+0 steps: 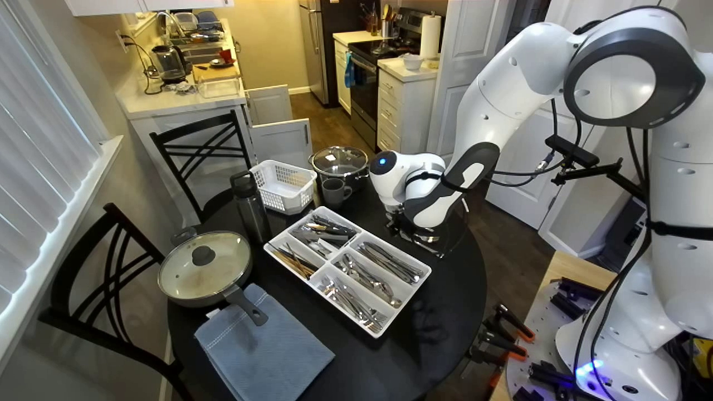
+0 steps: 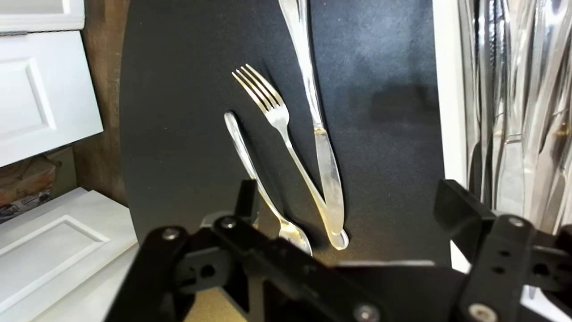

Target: Remove one fork, spoon and knife from the rack

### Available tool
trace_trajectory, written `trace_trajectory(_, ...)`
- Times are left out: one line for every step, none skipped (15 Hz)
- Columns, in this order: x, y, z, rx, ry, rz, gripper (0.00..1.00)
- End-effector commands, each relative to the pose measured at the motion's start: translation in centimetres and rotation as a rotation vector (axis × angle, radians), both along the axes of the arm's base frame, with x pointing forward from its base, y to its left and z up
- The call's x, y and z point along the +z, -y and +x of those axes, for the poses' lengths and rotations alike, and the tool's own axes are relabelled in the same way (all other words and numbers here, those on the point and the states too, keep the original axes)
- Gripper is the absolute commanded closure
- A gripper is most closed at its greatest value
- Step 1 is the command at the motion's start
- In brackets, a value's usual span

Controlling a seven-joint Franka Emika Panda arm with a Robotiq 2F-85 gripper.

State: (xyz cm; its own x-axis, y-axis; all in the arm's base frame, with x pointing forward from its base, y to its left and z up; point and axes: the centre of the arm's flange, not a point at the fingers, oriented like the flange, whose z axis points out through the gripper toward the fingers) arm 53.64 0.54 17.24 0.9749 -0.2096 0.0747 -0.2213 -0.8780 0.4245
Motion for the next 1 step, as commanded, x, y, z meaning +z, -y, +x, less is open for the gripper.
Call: trace_trajectory(0.00, 0.00, 0.00, 0.000, 0.000, 0.000, 0.00)
